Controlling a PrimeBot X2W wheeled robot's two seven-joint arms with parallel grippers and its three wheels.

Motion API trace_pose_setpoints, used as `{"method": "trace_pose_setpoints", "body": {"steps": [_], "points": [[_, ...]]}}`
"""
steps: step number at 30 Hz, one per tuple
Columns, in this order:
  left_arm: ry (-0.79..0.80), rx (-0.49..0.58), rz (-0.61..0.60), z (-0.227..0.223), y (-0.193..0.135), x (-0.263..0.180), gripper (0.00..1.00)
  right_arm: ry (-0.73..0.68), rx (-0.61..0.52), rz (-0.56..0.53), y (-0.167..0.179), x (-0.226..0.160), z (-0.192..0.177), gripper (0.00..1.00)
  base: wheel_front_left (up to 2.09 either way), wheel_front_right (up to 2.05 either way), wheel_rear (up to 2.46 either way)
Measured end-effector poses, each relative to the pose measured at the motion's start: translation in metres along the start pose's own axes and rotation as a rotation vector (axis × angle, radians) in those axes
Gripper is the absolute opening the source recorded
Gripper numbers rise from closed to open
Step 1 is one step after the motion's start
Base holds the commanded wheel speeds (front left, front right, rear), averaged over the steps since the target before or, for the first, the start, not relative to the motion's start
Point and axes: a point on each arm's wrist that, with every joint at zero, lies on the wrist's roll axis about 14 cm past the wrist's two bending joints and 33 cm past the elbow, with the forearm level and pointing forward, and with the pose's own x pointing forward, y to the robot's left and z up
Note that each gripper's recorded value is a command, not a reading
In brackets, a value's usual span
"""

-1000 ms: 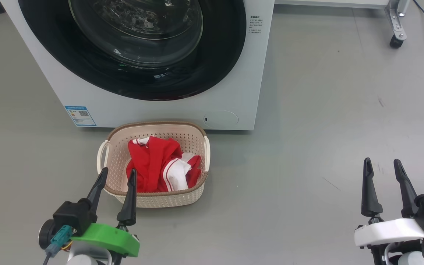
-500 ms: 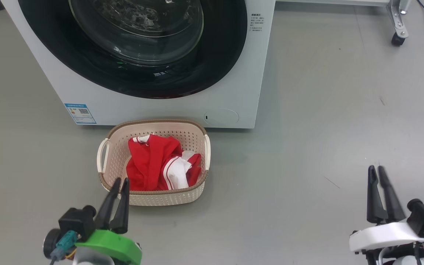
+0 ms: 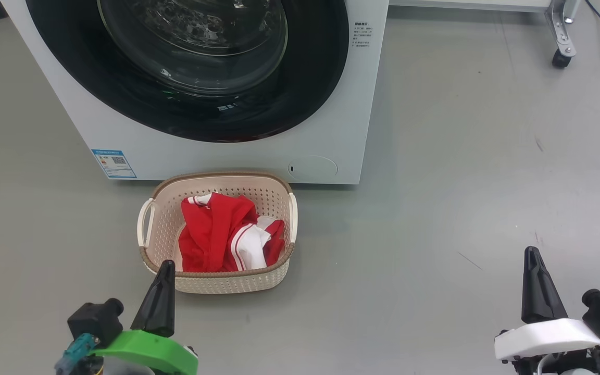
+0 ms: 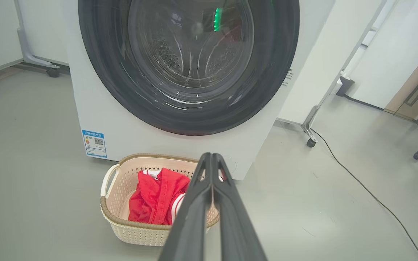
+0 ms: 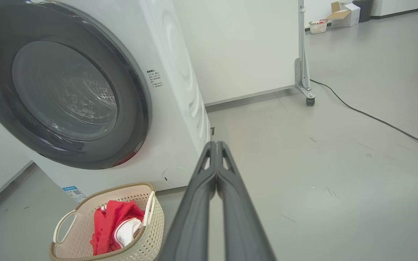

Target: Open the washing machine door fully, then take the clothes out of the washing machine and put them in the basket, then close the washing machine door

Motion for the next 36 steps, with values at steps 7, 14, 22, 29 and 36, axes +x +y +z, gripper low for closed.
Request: {"method": "trace_pose_setpoints", "body": {"steps": [7,14,22,29,36], "points": [[-0.008,-0.086,0.033,0.005,0.007,0.000,0.00,0.013,0.107,-0.028,-0.006,0.000,-0.001,0.00,0.00,0.00,0.00],[-0.017,-0.174,0.056,0.009,0.012,0.000,0.00,0.024,0.193,-0.052,-0.011,0.000,-0.003,0.00,0.00,0.00,0.00],[-0.021,-0.259,0.081,0.012,0.020,-0.001,0.00,0.035,0.295,-0.069,-0.014,0.002,-0.003,0.00,0.00,0.00,0.00],[-0.024,-0.346,0.099,0.015,0.025,-0.002,0.00,0.047,0.384,-0.092,-0.020,0.003,-0.005,0.00,0.00,0.00,0.00],[-0.033,-0.423,0.116,0.018,0.031,-0.003,0.00,0.047,0.473,-0.095,-0.021,0.006,-0.003,0.00,0.00,0.00,0.00]]}}
